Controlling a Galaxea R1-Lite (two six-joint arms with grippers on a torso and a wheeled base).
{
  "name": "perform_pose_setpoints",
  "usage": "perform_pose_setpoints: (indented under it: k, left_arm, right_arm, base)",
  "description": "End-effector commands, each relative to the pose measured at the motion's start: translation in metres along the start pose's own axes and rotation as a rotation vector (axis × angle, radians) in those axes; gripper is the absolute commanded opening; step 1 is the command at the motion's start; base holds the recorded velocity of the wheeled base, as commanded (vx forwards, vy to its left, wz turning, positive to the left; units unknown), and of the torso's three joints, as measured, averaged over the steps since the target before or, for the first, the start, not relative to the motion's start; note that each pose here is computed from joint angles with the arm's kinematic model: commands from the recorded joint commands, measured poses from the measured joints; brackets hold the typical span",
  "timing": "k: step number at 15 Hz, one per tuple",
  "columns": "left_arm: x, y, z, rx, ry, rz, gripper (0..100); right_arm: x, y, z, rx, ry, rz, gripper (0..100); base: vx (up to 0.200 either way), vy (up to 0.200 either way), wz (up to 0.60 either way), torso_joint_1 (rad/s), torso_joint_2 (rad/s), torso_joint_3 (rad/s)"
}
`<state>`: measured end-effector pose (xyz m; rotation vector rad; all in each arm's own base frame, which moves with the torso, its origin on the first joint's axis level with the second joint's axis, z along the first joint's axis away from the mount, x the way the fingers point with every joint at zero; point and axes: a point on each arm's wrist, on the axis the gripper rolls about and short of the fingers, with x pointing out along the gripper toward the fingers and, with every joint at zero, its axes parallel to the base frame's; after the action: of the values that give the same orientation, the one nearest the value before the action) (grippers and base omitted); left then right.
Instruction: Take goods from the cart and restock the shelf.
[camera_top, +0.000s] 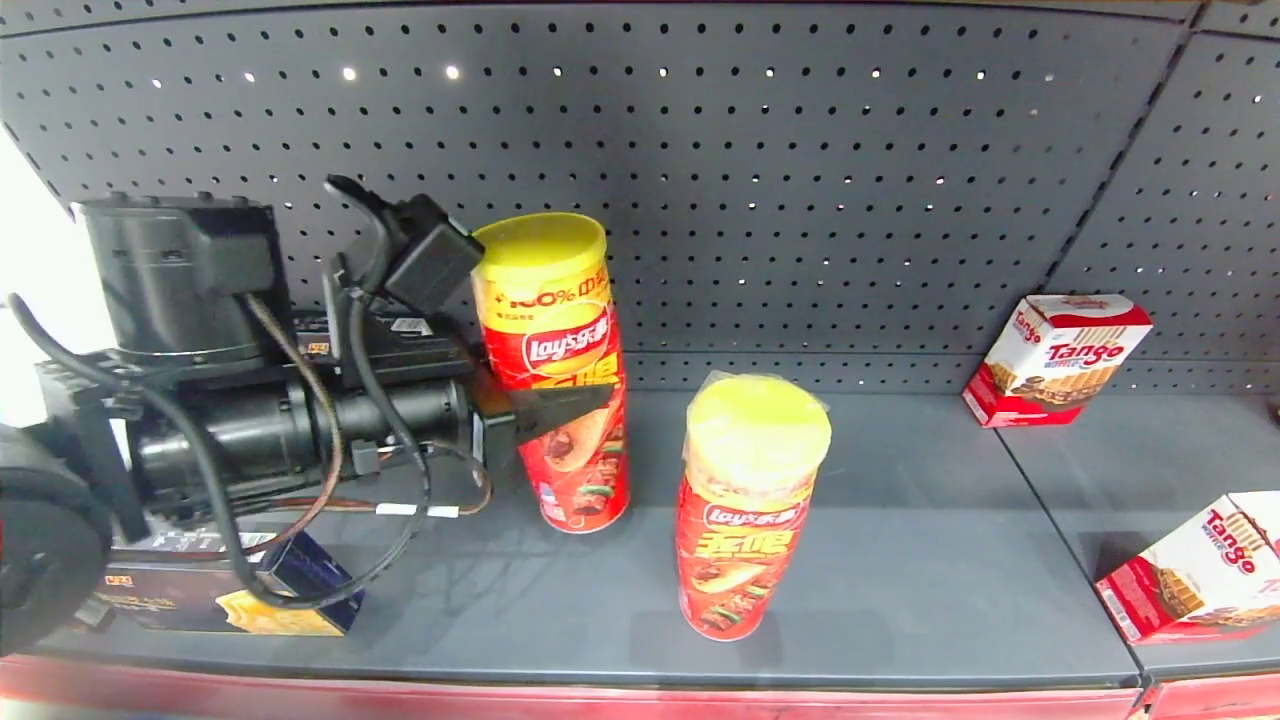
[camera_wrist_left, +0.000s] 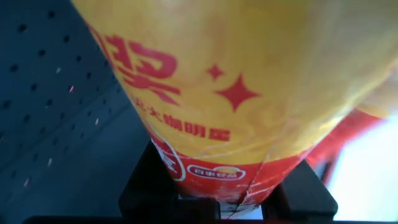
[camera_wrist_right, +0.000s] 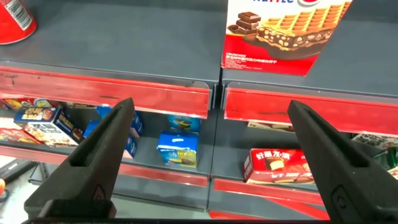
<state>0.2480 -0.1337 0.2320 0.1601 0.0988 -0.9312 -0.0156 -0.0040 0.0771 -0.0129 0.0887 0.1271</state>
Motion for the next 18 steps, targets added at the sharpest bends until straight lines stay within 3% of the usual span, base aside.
perform_pose_setpoints:
  k: [1, 6, 8, 10, 12, 18]
  left_arm:
    - [0.039, 0.02, -0.029, -0.021, 0.025, -0.053, 0]
    - [0.068, 0.035, -0.024, -0.003, -0.019, -0.143, 0]
    - [0.075, 0.046, -0.023, 0.036, -0.026, -0.135, 0]
    - [0.082, 0.051, -0.017, 0.096, 0.016, -0.145, 0]
    - [0.087, 0.059, -0.013, 0.13, 0.034, -0.149, 0]
    - [0.106, 0.063, -0.011, 0.143, 0.016, -0.158, 0]
  right_arm:
    - [0.0, 0.0, 0.0, -0.001, 0.006, 0.0, 100]
    - [0.0, 0.0, 0.0, -0.001, 0.006, 0.0, 100]
    - [0.0, 0.0, 0.0, -0.001, 0.006, 0.0, 100]
    - [0.0, 0.0, 0.0, -0.001, 0.006, 0.0, 100]
    - [0.0, 0.0, 0.0, -0.001, 0.006, 0.0, 100]
    - [0.0, 0.0, 0.0, -0.001, 0.004, 0.0, 100]
  base:
    - [0.0, 0.0, 0.0, 0.0, 0.0, 0.0]
    - [0.0, 0.0, 0.0, 0.0, 0.0, 0.0]
    - [0.0, 0.0, 0.0, 0.0, 0.0, 0.0]
    - [0.0, 0.0, 0.0, 0.0, 0.0, 0.0]
    - [0.0, 0.0, 0.0, 0.0, 0.0, 0.0]
    - [0.0, 0.0, 0.0, 0.0, 0.0, 0.0]
